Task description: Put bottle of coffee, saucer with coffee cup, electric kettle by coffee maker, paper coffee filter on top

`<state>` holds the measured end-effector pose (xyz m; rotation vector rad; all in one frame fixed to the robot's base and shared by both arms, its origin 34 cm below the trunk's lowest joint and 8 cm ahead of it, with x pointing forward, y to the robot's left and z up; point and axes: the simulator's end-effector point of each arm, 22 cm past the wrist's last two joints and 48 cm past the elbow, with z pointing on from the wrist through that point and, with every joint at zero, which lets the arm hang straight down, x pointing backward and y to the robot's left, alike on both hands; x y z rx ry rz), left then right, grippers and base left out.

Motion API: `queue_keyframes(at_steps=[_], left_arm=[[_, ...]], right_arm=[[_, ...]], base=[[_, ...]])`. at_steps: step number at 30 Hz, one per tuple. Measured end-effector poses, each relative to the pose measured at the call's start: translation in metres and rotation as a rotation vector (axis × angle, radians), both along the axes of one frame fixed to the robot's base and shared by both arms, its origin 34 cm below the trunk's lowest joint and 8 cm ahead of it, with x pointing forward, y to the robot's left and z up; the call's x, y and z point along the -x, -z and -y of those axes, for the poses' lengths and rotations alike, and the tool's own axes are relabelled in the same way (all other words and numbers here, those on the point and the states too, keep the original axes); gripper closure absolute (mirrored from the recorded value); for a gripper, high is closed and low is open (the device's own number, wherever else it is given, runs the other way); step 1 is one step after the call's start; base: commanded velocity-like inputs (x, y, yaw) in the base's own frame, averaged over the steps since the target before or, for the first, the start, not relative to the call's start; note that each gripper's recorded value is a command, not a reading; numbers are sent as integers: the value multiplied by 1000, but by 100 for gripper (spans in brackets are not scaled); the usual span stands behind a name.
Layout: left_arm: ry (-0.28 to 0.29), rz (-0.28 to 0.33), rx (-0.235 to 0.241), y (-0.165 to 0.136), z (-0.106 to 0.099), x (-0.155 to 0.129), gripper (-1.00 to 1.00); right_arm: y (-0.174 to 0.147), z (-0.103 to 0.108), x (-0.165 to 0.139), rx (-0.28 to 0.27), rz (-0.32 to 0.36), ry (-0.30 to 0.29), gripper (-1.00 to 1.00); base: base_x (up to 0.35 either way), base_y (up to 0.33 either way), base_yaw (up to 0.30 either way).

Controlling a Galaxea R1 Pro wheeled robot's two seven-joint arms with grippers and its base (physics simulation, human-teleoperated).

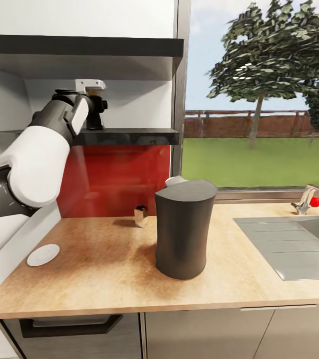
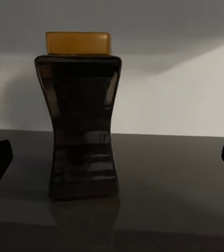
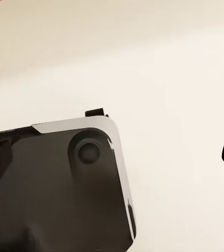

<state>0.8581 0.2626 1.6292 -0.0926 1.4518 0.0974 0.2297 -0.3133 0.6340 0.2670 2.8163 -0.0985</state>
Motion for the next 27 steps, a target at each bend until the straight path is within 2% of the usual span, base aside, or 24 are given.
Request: queue_keyframes(at_steps=[8,19,27], left_arm=[[-11,4,3,-1,-5,1,-100],[-12,-2,3,5,-5,-1,-100],[-12,-13,3,13,-5,-3,-100]], right_arm=[[0,0,0,0,-1,0,-100],[0,0,1,0,-2,-1,-100],[0,0,1,0,-1,-1,-100]], base=[[0,190,0],[6,25,0],[190,1,0]])
